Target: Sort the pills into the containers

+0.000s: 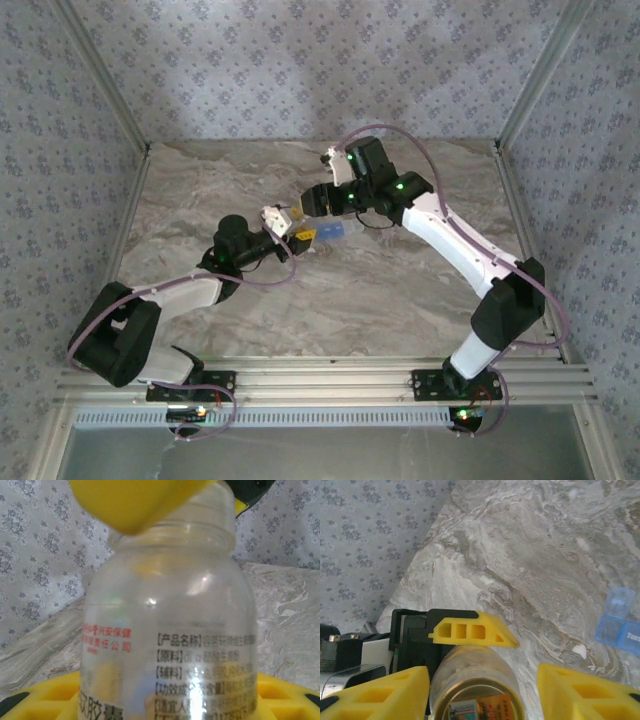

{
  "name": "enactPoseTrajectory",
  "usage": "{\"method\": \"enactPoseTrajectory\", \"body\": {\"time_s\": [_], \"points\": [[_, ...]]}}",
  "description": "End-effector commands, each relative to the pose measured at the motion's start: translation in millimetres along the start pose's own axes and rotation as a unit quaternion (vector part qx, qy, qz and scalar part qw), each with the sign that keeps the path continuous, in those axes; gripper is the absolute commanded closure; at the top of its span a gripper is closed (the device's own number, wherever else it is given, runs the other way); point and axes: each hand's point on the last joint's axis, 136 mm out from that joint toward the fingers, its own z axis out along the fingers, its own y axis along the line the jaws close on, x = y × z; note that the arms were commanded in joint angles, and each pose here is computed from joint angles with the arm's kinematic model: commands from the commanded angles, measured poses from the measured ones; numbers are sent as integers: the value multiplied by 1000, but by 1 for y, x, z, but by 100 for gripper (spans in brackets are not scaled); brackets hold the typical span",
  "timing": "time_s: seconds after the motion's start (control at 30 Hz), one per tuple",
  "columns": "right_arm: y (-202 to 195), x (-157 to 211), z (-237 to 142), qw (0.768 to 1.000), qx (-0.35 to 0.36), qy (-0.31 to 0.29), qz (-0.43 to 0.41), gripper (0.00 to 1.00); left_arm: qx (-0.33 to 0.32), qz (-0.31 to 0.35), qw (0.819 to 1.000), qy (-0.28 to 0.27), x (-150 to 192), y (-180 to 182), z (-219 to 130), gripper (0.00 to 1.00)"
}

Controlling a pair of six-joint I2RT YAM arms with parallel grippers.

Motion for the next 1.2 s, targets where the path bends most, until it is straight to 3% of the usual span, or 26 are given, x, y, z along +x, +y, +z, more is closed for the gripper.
{"method": "enactPoseTrajectory", "body": {"time_s": [0.0,0.3,0.53,0.7,0.83,0.9,0.93,1.17], "points": [[10,7,3,999,-30,15,-6,48,-5,5,999,-43,-30,3,3,82],[21,28,-19,984,-102,19,-145,82,71,-19,995,-72,-47,-6,-6,82],[40,65,-44,921,-202,26,-333,83,190,-23,979,-70,-54,-34,-19,82],[50,87,-59,857,-247,51,-450,83,232,-24,971,-54,-52,-48,-21,82],[41,83,-58,842,-235,74,-480,71,253,-10,966,-48,-56,-58,-21,81],[39,75,-58,845,-233,87,-474,46,263,-1,964,-37,-57,-65,-20,81],[40,72,-58,847,-233,90,-470,38,265,2,964,-35,-57,-67,-20,81],[55,48,-71,870,-226,74,-431,24,228,10,973,-27,-51,-57,-15,81]]}}
